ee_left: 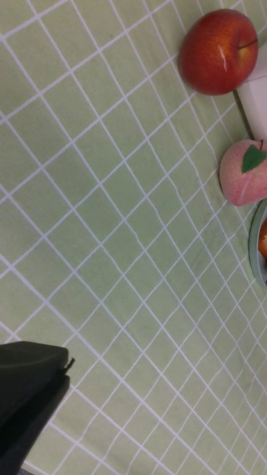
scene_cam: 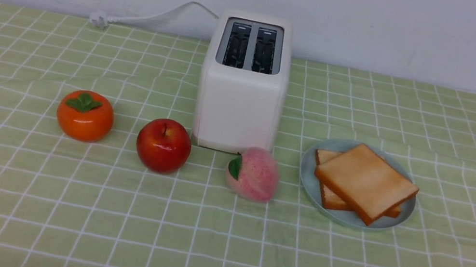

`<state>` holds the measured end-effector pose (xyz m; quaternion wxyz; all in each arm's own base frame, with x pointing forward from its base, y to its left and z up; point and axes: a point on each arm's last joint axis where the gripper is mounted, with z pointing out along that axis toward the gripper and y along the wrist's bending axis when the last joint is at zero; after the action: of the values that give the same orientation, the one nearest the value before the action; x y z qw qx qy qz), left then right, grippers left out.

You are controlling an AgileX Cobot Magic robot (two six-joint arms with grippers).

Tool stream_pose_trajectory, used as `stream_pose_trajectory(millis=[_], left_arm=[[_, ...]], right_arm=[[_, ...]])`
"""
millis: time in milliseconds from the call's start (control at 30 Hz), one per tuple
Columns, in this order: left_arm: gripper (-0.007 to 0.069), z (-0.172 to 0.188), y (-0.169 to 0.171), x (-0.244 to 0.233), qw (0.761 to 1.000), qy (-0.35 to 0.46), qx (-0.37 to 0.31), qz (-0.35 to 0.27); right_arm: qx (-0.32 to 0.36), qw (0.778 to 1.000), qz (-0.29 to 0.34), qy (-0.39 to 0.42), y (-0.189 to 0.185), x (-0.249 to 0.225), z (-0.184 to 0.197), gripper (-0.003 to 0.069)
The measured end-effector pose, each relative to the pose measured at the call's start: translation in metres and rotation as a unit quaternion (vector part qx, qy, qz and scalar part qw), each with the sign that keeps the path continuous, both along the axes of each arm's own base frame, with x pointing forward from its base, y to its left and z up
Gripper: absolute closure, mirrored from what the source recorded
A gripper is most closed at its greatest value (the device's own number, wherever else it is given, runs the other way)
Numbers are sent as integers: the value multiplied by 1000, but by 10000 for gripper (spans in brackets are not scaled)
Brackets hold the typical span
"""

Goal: Take toasted bread from bread machine on green coffee tablecloth place on plate.

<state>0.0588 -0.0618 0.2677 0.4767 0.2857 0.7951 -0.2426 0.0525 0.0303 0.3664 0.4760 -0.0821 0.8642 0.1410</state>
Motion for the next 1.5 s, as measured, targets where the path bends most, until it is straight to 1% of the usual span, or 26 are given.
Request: stream_pose_trajectory(millis=[100,267,633,700,767,800,833,900,967,1000,1067,1133,1167,1300,1500], left_arm=[[613,0,0,0,1000,0,0,0],[606,0,0,0,1000,0,0,0],[606,0,0,0,1000,0,0,0],[606,0,0,0,1000,0,0,0],[606,0,0,0,1000,0,0,0],[606,0,0,0,1000,0,0,0],[606,0,0,0,1000,0,0,0],[606,0,0,0,1000,0,0,0],[606,0,0,0,1000,0,0,0],[606,0,0,0,1000,0,0,0],[606,0,0,0,1000,0,0,0],[606,0,0,0,1000,0,0,0],[605,0,0,0,1000,0,0,0],[602,0,0,0,1000,0,0,0],[594,0,0,0,1000,0,0,0]], right_arm=[[17,1000,-19,-15,-1,-3,-6,654],[32,999,-30,-2,-1,-1,-14,646],[30,999,-32,7,-2,1,-19,645],[14,999,-48,-3,-6,3,-25,658],[-3,996,-74,-42,-11,3,-39,675],[-4,996,-76,-45,-12,3,-41,676],[-15,993,-92,-73,-15,3,-56,678],[-27,989,-107,-98,-19,4,-85,678],[-24,984,-128,-122,-23,4,-120,678],[-21,981,-136,-134,-24,3,-132,678],[-10,979,-154,-133,-26,2,-163,678],[-6,978,-162,-132,-27,1,-178,678],[4,978,-173,-115,-28,0,-191,678],[8,976,-186,-109,-30,-1,-193,679],[10,976,-189,-108,-30,-1,-193,678]])
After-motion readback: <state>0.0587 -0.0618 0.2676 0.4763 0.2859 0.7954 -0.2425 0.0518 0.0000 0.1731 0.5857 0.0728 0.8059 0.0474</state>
